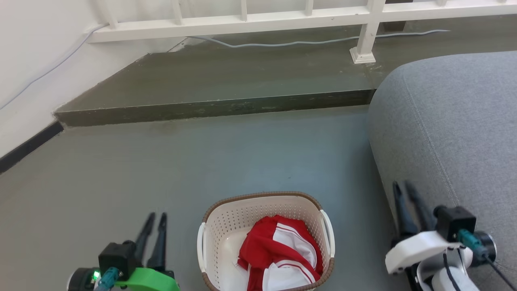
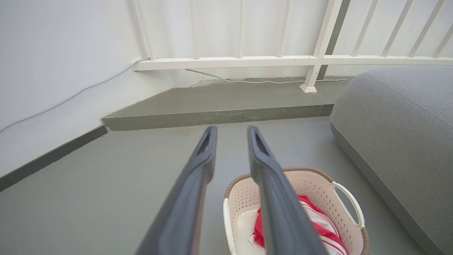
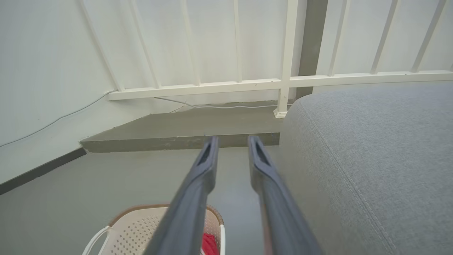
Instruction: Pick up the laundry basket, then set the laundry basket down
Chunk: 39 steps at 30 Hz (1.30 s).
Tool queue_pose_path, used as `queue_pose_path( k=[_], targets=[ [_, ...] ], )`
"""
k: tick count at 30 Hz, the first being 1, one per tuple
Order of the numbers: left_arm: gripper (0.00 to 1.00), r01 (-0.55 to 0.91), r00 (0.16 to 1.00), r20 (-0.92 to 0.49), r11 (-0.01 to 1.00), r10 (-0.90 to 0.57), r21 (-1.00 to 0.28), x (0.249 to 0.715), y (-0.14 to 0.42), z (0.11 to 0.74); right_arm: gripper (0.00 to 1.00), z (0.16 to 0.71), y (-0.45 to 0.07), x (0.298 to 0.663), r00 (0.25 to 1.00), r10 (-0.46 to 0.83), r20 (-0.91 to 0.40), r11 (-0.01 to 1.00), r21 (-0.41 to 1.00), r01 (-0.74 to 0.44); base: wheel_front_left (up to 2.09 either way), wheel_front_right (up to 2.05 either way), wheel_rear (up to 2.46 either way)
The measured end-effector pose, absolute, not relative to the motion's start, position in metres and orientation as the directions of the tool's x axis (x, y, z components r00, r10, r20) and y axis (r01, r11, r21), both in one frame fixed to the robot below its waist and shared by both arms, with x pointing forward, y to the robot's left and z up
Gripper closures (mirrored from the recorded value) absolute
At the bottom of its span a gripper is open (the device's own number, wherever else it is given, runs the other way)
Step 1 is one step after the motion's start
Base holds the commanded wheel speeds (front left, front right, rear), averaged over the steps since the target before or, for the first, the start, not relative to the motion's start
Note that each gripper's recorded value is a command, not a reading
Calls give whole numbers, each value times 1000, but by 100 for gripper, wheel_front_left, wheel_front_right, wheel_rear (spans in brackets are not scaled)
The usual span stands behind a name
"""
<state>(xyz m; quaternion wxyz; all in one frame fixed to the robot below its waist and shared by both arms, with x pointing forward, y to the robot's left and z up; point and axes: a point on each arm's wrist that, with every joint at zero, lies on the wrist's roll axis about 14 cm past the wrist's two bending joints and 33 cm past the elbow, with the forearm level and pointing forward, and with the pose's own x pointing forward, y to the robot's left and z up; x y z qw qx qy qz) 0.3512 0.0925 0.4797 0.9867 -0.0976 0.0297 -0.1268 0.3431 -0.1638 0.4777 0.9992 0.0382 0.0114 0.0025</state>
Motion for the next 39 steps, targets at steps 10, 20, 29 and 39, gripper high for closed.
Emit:
queue_pose_path(
  k=[10, 20, 29, 39],
  targets=[
    [100, 212, 968, -68, 934, -240, -286, 345, 92, 470, 100, 463, -161, 334, 997, 7, -73, 988, 151, 4, 0, 0, 0],
    [100, 140, 975, -100, 896, -200, -422, 349, 104, 468, 100, 462, -164, 337, 995, -20, -101, 943, 329, 53, 0, 0, 0],
    [100, 72, 977, -132, 843, -167, -533, 351, 113, 465, 100, 458, -173, 338, 989, -46, -139, 886, 452, 105, 0, 0, 0],
    [100, 4, 977, -161, 769, -139, -639, 353, 127, 462, 100, 456, -180, 341, 984, -55, -170, 800, 582, 146, 0, 0, 0]
  ],
)
